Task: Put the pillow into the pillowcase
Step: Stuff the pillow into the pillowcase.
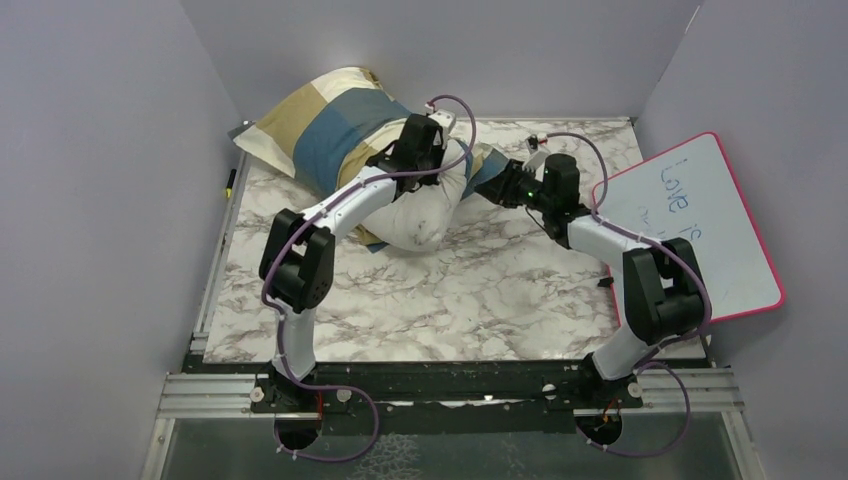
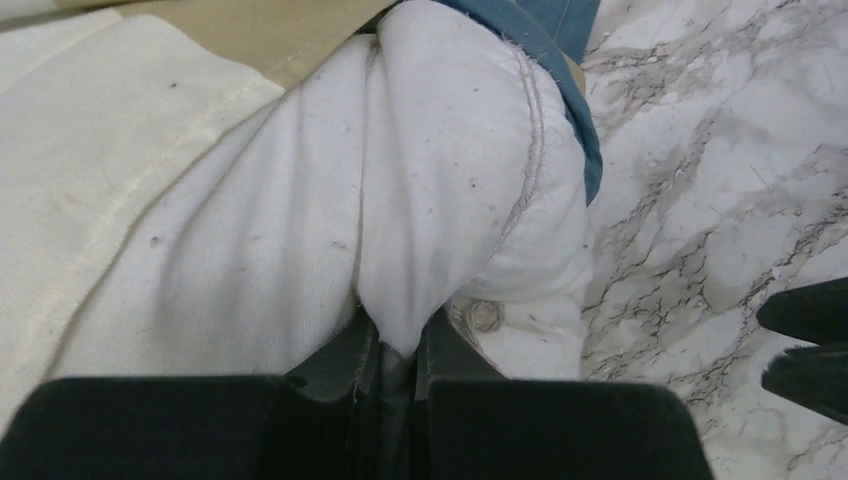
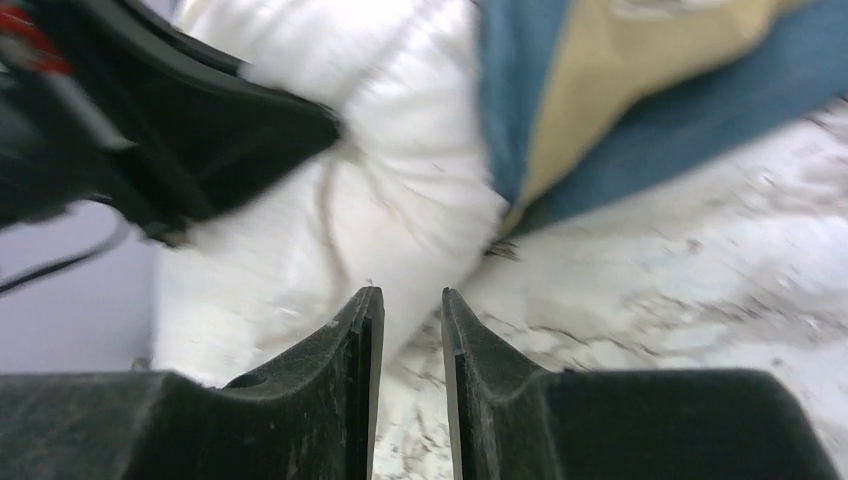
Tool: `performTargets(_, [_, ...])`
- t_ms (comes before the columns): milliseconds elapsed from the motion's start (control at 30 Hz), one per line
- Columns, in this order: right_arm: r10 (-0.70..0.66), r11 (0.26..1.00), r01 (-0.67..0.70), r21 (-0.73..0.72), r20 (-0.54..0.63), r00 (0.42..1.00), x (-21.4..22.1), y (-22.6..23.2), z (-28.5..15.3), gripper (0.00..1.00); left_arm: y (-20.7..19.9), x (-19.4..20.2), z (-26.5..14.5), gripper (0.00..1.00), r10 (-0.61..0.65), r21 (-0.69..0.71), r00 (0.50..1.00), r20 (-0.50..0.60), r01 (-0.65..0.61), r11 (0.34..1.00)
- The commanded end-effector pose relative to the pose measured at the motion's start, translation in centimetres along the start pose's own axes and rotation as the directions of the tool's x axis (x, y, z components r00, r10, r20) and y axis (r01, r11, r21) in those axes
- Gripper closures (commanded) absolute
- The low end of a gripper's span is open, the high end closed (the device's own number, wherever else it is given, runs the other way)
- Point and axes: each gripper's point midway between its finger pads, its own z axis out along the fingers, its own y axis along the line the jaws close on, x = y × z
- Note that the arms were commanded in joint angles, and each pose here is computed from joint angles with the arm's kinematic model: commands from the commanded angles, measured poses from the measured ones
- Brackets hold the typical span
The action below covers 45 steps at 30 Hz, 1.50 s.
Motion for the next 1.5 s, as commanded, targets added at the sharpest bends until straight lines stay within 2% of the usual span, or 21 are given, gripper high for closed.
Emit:
performTargets(0, [0.053, 0.993, -0.063, 0.098, 0.101, 0.993, -0.2, -2.8, 0.0, 0.68, 4.2, -6.0, -0.1, 1.00, 0.004, -0.028, 0.991, 0.135, 0.000, 1.000])
performTargets(167, [0.131, 0.987, -0.142, 0.073, 0.138, 0.982, 0.6, -4.9, 2.1, 0.67, 4.7, -7.6, 0.2, 1.00, 0.001, 0.000, 0.988, 0.154, -0.001, 1.000])
performTargets(300, [0.164, 0.986, -0.165, -0.005, 0.144, 0.976, 1.1, -5.5, 4.4, 0.67, 4.4, -7.3, 0.9, 1.00, -0.001, 0.029, 0.990, 0.144, -0.003, 1.000])
performTargets(433, [0.215, 0.976, -0.215, -0.020, 0.135, 0.967, 2.1, -7.3, 6.9, 0.67, 4.9, -7.3, 1.4, 1.00, -0.005, 0.028, 0.990, 0.142, 0.001, 1.000])
performTargets(833, [0.239, 0.970, -0.235, -0.060, 0.093, 0.966, 4.4, -8.7, 13.9, 0.63, 5.0, -7.6, 2.4, 1.00, -0.010, 0.037, 0.991, 0.137, 0.005, 0.999])
performTargets(1167, [0.217, 0.956, -0.196, -0.218, 0.076, 0.973, 5.4, -5.2, 15.8, 0.59, 5.0, -8.0, 2.7, 1.00, -0.009, 0.037, 0.989, 0.147, 0.004, 0.999])
performTargets(1333, [0.204, 0.942, -0.173, -0.287, 0.080, 0.976, 5.5, -2.8, 15.3, 0.53, 5.0, -8.1, 3.0, 1.00, -0.017, 0.040, 0.989, 0.148, 0.011, 0.999])
performTargets(1467, [0.210, 0.943, -0.180, -0.280, 0.083, 0.974, 5.4, -2.8, 15.5, 0.45, 5.0, -7.7, 3.2, 1.00, -0.022, 0.038, 0.990, 0.139, 0.017, 0.999])
